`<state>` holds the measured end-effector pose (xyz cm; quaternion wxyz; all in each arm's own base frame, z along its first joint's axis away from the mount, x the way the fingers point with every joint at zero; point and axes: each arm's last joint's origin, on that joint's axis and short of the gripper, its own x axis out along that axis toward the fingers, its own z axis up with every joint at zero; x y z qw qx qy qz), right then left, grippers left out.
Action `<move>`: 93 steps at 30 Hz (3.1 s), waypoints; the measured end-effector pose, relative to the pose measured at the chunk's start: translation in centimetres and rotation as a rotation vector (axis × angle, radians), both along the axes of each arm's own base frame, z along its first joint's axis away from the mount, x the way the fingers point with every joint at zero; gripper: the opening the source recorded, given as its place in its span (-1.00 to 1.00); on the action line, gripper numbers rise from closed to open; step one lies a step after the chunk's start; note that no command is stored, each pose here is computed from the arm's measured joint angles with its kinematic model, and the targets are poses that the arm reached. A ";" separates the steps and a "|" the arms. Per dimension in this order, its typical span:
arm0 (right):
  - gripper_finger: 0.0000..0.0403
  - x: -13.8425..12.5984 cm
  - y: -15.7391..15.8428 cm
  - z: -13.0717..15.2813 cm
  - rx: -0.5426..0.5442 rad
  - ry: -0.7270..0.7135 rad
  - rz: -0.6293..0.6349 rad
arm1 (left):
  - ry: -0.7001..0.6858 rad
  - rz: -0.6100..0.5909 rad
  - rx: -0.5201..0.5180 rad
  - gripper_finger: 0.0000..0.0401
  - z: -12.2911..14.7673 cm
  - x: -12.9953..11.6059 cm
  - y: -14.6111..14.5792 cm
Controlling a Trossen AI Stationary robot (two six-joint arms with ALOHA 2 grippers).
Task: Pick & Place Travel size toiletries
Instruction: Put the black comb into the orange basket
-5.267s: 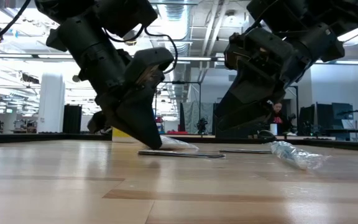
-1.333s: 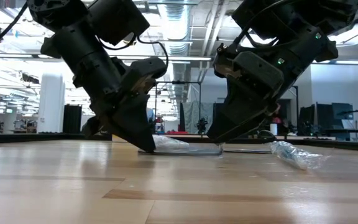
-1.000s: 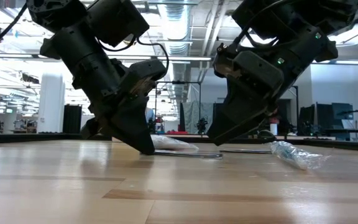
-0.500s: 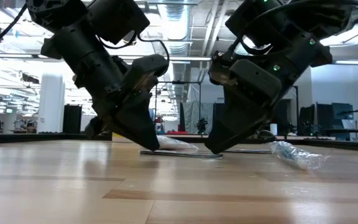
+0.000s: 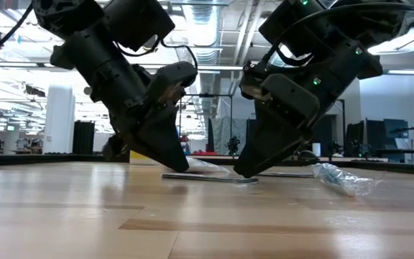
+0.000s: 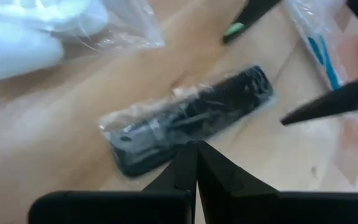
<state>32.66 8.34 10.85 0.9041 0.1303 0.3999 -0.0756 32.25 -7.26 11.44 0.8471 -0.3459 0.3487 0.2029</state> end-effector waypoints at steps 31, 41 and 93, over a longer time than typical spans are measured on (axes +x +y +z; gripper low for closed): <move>0.66 0.1 -0.1 0.0 -0.006 -0.006 0.013 | -0.065 -0.012 -0.029 -1.00 0.6 0.6 0.4; 0.66 0.1 -0.2 0.0 -0.005 -0.004 0.008 | -0.044 0.005 -0.021 -1.00 0.2 0.5 0.6; 0.66 0.1 -0.2 0.0 -0.005 -0.001 0.009 | -0.029 -0.007 -0.027 -1.00 -0.4 0.8 1.6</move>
